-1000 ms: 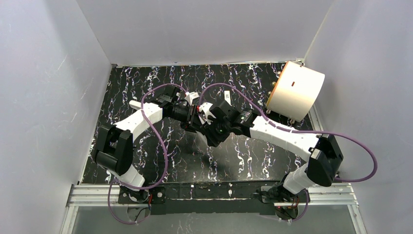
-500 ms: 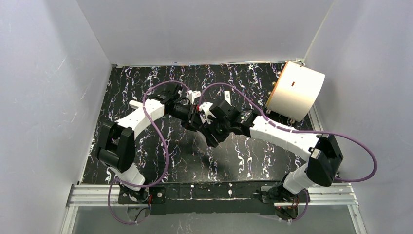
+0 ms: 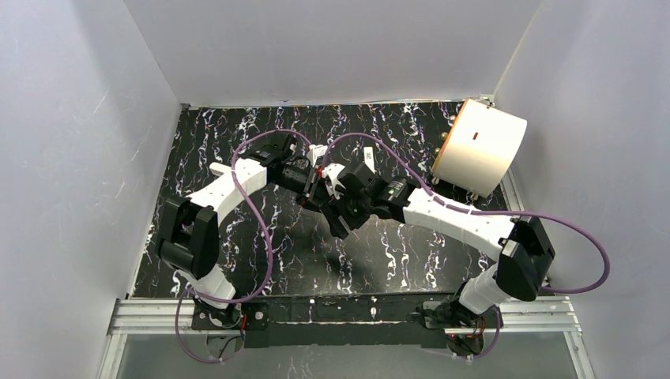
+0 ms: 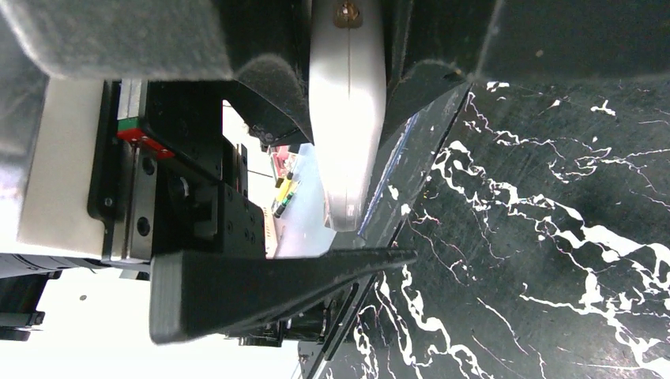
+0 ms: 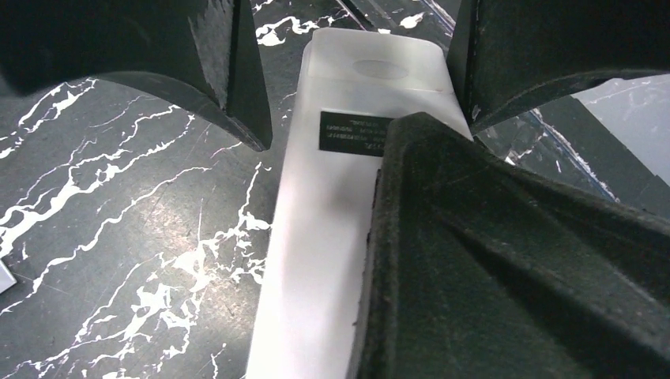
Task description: Load the batteries into the remote control
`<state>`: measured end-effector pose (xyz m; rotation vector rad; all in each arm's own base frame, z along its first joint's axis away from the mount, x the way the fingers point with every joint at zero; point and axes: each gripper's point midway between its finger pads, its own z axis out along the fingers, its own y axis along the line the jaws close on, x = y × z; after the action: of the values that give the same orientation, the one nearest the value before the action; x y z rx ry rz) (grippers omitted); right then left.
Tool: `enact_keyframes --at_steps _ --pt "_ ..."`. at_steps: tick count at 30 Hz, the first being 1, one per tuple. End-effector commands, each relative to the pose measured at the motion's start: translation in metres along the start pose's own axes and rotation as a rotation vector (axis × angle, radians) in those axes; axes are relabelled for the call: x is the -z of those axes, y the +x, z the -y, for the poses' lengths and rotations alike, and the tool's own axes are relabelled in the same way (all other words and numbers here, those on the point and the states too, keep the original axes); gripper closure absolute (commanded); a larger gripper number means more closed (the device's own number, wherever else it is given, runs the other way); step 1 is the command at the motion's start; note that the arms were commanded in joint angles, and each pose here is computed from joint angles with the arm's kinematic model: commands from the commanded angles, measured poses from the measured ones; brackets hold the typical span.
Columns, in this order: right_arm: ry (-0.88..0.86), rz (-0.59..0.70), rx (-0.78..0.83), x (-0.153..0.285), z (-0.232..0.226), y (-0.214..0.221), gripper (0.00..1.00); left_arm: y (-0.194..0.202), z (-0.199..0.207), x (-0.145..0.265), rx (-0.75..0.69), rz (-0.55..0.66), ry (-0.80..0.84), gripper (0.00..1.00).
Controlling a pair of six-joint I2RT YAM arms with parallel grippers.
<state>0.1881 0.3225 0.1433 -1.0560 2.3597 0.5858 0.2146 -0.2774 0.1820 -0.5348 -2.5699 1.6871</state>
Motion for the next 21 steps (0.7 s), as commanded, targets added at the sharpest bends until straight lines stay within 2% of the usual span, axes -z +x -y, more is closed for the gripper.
enact_keyframes --at_steps 1,8,16,21 --pt "0.048 0.114 -0.023 0.008 0.007 -0.034 0.17 0.007 0.024 0.007 0.014 -0.04 0.098 1.0" --pt "-0.041 0.247 -0.069 0.029 -0.008 -0.055 0.02 0.003 0.023 0.009 0.011 -0.029 0.097 1.0" --pt "-0.154 0.469 -0.234 0.07 -0.011 -0.073 0.01 -0.007 0.024 0.01 0.02 -0.014 0.096 1.0" --pt "-0.186 0.626 -0.436 0.097 0.003 -0.08 0.01 -0.015 0.031 0.011 0.021 0.007 0.106 1.0"
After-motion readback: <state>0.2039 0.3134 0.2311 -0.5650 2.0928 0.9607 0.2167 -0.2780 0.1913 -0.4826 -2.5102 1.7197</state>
